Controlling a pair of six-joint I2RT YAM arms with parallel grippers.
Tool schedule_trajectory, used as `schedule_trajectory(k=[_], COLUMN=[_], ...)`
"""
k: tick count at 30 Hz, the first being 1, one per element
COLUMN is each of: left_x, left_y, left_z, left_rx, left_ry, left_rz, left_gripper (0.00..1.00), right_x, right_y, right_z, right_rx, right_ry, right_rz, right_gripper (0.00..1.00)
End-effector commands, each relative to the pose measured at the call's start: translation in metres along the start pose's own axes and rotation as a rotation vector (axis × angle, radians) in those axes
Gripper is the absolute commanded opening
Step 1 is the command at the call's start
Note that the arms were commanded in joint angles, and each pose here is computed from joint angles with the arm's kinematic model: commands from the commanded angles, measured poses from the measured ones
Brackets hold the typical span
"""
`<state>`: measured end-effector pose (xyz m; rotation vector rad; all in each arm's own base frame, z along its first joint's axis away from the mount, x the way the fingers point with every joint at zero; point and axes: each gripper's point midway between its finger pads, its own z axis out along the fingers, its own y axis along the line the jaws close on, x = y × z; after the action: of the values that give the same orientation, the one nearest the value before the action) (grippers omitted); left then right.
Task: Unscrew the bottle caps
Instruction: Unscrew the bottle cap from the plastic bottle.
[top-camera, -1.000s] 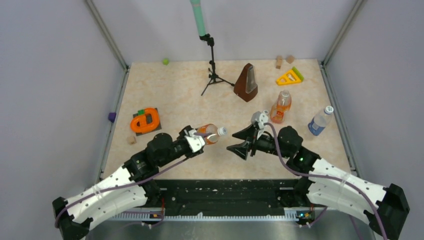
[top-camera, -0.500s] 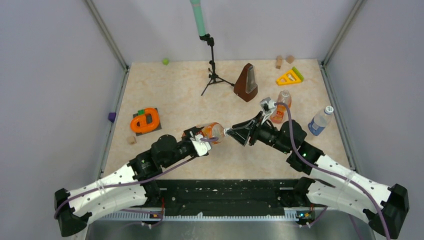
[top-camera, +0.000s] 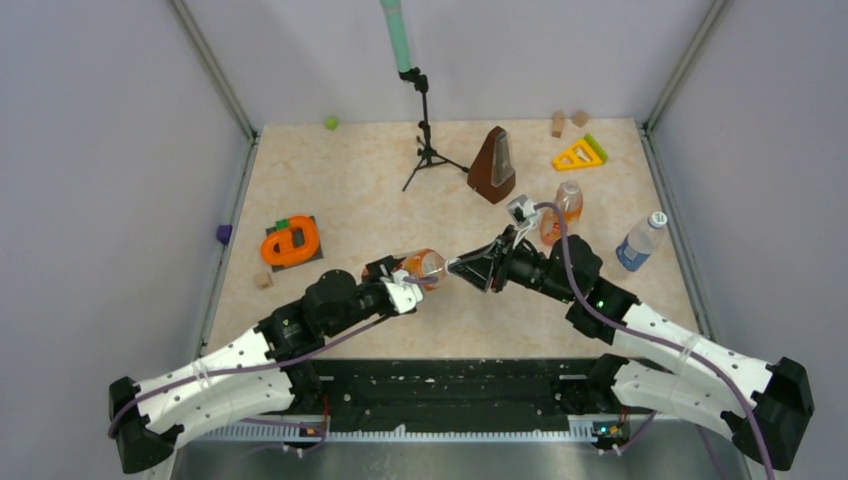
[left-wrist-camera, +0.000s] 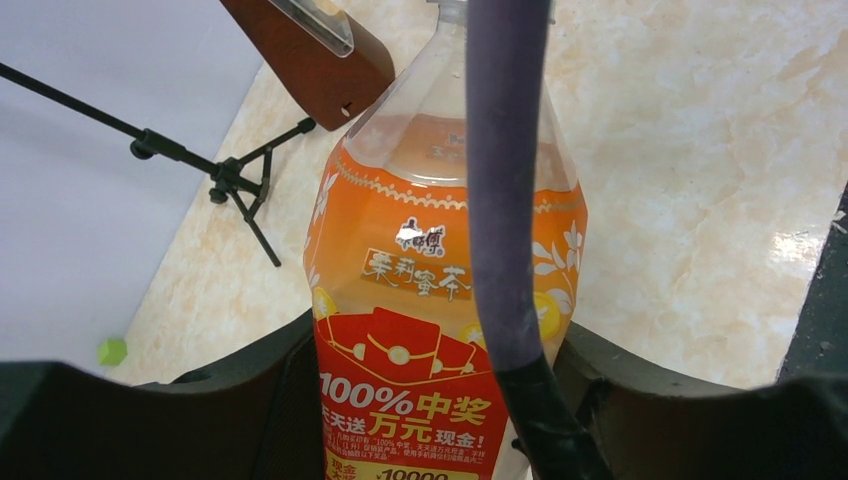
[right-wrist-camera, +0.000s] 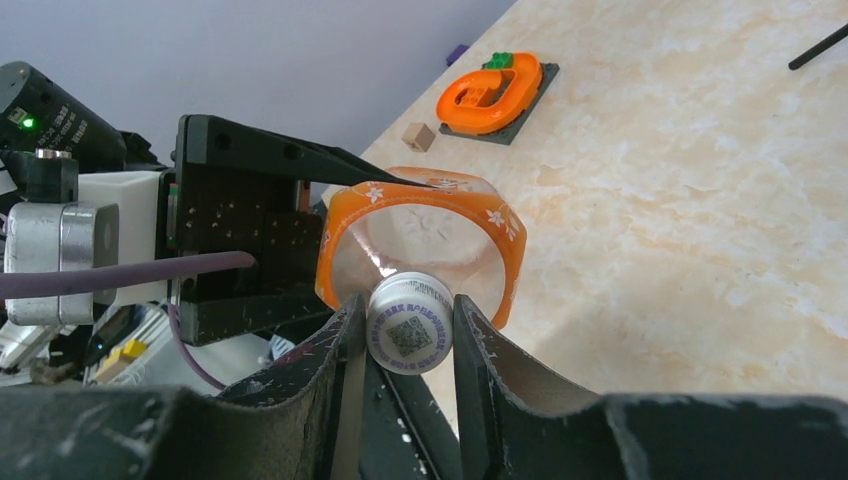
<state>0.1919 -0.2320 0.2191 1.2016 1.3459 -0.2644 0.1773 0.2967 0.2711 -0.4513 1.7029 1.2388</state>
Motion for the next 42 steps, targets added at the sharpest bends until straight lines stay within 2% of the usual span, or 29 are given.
schedule_trajectory(k=[1, 3, 5, 9, 12, 15, 22, 27, 31, 33, 34, 35, 36, 38, 42], left_x=[0.006, 0.003, 0.001, -0.004, -0.019, -0.034, -0.051, -0.054, -0.054, -0.051, -0.043, -0.035, -0.024, -0.005, 0.007], left_y=[0.062, 0.057, 0.052, 0.037, 0.025, 0.017, 0.013, 0.004, 0.005, 0.011, 0.017, 0.027, 0.040, 0.058, 0.071], left_z=[-0.018, -0.017, -0.015, -0.010, -0.010, -0.015, -0.022, -0.023, -0.024, -0.023, -0.022, -0.020, -0.020, -0.020, -0.023], left_rx=[-0.336, -0.304, -0.282, -0.179, -0.071, 0.028, 0.102, 0.169, 0.168, 0.125, 0.075, 0.003, -0.086, -0.221, -0.319], left_ry=[0.112, 0.112, 0.122, 0.131, 0.077, 0.015, -0.060, -0.048, -0.046, -0.045, -0.030, -0.014, 0.007, 0.037, 0.062], left_rz=[-0.022, -0.076, -0.144, -0.186, -0.233, -0.278, -0.311, -0.316, -0.311, -0.299, -0.292, -0.285, -0.272, -0.228, -0.191], left_gripper=[0.00, 0.00, 0.00, 0.00, 0.00, 0.00, 0.00, 0.00, 0.00, 0.00, 0.00, 0.00, 0.00, 0.00, 0.00], right_x=[0.002, 0.009, 0.019, 0.043, 0.060, 0.064, 0.063, 0.066, 0.065, 0.061, 0.052, 0.042, 0.025, -0.003, -0.018], right_y=[0.021, 0.022, 0.021, 0.021, 0.029, 0.029, 0.031, 0.031, 0.033, 0.033, 0.033, 0.030, 0.024, 0.010, 0.011], right_z=[0.001, -0.002, -0.006, -0.017, -0.028, -0.036, -0.038, -0.036, -0.031, -0.029, -0.025, -0.021, -0.016, -0.014, -0.026], right_rx=[-0.112, -0.131, -0.157, -0.254, -0.384, -0.438, -0.534, -0.592, -0.607, -0.582, -0.536, -0.463, -0.362, -0.189, -0.128], right_ry=[0.054, 0.080, 0.118, 0.199, 0.252, 0.279, 0.196, 0.196, 0.210, 0.206, 0.176, 0.151, 0.099, 0.007, -0.085], right_rz=[-0.062, -0.102, -0.172, -0.343, -0.481, -0.605, -0.851, -0.947, -0.942, -0.904, -0.876, -0.826, -0.784, -0.724, -0.648], right_gripper=[0.08, 0.01, 0.00, 0.00, 0.00, 0.00, 0.00, 0.00, 0.00, 0.17, 0.35, 0.69, 0.94, 0.99, 0.99])
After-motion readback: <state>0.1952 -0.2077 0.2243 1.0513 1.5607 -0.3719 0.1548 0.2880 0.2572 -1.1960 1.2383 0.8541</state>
